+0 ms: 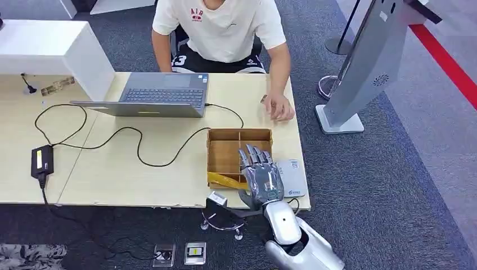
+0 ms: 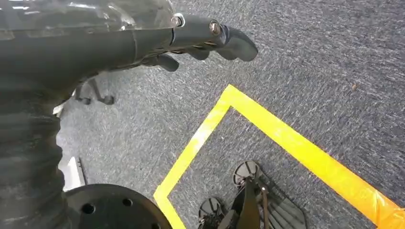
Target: Pass the card to the sensor for recognition and then transmit it.
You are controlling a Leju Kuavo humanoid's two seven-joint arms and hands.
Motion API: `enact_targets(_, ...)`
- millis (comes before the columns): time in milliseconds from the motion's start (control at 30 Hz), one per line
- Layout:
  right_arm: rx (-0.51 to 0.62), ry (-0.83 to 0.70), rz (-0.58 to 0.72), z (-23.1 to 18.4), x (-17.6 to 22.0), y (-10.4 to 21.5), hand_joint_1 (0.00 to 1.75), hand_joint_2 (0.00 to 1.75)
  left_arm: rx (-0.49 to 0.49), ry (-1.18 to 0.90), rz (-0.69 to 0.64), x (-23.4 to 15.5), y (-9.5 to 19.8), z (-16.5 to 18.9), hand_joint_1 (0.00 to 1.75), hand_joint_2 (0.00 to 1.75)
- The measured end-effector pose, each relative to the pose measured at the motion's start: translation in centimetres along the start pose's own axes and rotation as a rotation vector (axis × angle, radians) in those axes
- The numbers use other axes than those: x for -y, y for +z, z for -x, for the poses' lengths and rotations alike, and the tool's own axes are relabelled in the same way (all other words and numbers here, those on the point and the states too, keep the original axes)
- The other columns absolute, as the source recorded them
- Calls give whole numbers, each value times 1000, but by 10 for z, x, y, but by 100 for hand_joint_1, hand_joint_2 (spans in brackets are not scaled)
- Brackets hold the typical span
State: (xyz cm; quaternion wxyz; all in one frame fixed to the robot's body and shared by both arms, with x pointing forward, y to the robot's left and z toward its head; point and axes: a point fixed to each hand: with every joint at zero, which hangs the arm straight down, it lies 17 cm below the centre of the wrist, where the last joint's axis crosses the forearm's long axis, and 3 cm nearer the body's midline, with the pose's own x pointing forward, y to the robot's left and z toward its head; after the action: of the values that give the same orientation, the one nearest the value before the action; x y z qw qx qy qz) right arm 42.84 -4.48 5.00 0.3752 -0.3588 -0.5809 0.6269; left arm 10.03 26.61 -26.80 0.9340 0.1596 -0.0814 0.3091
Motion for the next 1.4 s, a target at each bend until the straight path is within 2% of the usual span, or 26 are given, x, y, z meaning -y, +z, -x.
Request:
enact_targets(300,-9,10,1,5,1,-2,9,175,-6,-4,-4,-1,0,1,0,175)
enact_targets(500,-13,20,-22,8,-4,-3,28,175,-9,-5,-3,0,0,2,0,175)
enact_targets(633,-16,26,-32,10,-5,-4,23,175,-12,-5,-3,0,0,3,0,175)
enact_targets(833,-40,41,-70,17,-11,-4,24,175,-10,-5,8,2,1,2,0,175)
enact_targets(1067,-74,49,-97,26,-15,-3,40,175,-7,-3,29,1,-2,-2,0,175)
enact_targets(1233,-90,54,-104,32,-17,-2,42,175,-4,-3,27,-1,-3,-4,0,175)
enact_targets(1300,-92,55,-105,33,-17,-2,66,175,-3,-3,26,-2,-4,-5,0,175)
enact_targets(1367,-93,56,-106,34,-18,-2,117,175,-3,-2,26,-2,-4,-5,0,175)
enact_targets(1400,-95,57,-106,34,-17,-2,150,175,-3,-2,28,-2,-4,-5,0,175)
